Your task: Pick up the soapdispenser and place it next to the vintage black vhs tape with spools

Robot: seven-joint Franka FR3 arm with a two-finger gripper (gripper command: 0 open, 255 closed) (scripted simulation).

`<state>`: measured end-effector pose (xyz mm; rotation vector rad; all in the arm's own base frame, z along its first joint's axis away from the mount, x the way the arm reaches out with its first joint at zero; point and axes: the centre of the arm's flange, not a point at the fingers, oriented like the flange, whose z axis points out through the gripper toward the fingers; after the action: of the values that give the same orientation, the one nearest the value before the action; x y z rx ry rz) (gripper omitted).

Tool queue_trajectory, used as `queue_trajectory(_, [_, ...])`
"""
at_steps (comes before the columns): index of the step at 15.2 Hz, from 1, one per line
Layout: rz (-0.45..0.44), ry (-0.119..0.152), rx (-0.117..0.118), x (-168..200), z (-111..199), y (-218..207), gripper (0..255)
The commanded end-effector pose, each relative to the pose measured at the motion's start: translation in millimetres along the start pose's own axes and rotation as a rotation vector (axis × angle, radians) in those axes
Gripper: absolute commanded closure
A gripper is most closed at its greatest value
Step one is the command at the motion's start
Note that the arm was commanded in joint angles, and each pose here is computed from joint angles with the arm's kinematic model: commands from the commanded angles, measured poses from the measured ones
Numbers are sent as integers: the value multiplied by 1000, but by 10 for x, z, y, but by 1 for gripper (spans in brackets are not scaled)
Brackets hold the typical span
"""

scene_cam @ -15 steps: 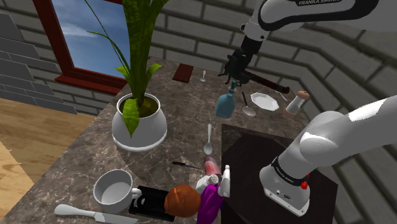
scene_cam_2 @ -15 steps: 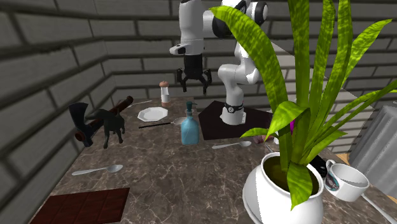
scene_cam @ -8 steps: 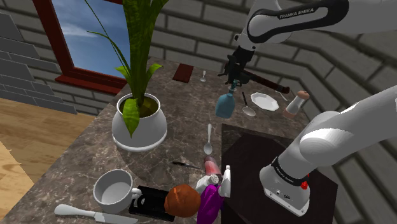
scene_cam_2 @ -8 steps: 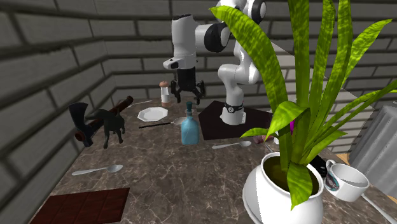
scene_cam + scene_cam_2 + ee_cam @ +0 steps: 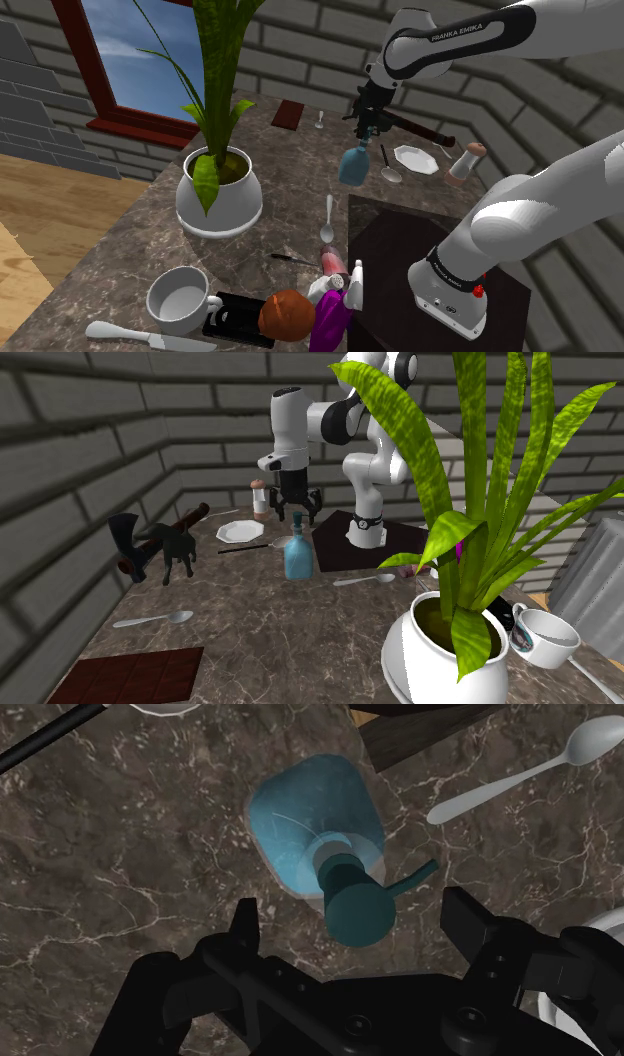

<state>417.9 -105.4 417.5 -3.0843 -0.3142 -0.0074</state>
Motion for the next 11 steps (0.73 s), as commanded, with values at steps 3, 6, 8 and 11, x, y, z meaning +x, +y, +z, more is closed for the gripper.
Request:
queue_trajectory(3, [0, 0, 0, 0, 1, 0, 0])
queue_trajectory(6, [0, 0, 0, 0, 1, 0, 255])
queue_trajectory(8, [0, 0, 0, 0, 1, 1, 255])
queue_trajectory(11, [0, 0, 0, 0, 1, 0, 255])
